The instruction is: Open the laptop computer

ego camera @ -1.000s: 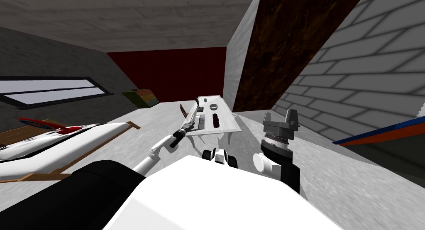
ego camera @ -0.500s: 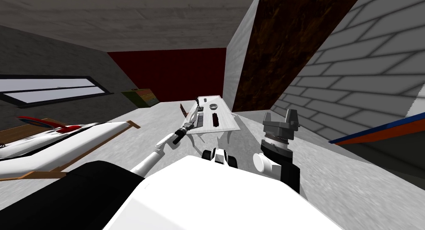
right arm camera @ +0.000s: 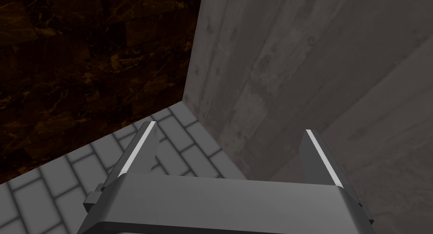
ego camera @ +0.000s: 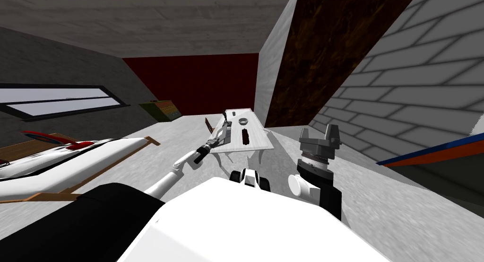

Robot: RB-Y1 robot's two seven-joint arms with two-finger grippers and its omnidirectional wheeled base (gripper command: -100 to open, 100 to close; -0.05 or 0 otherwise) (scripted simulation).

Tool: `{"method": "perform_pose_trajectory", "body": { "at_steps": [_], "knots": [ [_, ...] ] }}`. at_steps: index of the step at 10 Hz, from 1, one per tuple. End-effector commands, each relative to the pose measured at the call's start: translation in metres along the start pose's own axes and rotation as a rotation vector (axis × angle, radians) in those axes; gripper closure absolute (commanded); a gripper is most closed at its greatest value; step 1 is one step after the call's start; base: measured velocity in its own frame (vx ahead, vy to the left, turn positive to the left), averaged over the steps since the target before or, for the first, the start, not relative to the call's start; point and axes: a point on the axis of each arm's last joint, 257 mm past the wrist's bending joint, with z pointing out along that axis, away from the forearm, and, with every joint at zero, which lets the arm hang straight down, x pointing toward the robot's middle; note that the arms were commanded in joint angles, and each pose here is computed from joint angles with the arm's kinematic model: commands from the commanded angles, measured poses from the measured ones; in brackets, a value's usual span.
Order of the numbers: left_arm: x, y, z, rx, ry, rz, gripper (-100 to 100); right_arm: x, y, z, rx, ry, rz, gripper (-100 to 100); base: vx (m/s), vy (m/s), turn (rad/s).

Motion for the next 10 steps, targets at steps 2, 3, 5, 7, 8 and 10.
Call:
{"method": "perform_pose_trajectory", "body": {
  "at_steps": [2, 3, 5, 7, 8, 10],
  "knots": [
    [-0.02, 0.0, -0.009, 0.007, -0.001, 0.003, -100, 0.0, 0.0, 0.0, 0.0, 0.0, 0.0, 0, 0.017, -0.018, 0.019],
    [-0.025, -0.001, -0.012, 0.011, 0.0, 0.004, -100, 0.0, 0.0, 0.0, 0.0, 0.0, 0.0, 0, 0.018, -0.015, 0.024],
    [-0.034, -0.003, -0.017, 0.018, 0.003, 0.005, -100, 0.0, 0.0, 0.0, 0.0, 0.0, 0.0, 0, 0.019, -0.018, 0.022],
    [-0.031, -0.002, -0.014, 0.016, 0.002, 0.005, 0, 0.0, 0.0, 0.0, 0.0, 0.0, 0.0, 0, 0.004, -0.005, 0.003],
    [-0.031, -0.002, -0.014, 0.016, 0.002, 0.005, 0, 0.0, 0.0, 0.0, 0.0, 0.0, 0.0, 0, 0.0, 0.0, 0.0],
    [-0.031, -0.002, -0.014, 0.016, 0.002, 0.005, 0, 0.0, 0.0, 0.0, 0.0, 0.0, 0.0, 0, 0.0, 0.0, 0.0]
  ]
}}
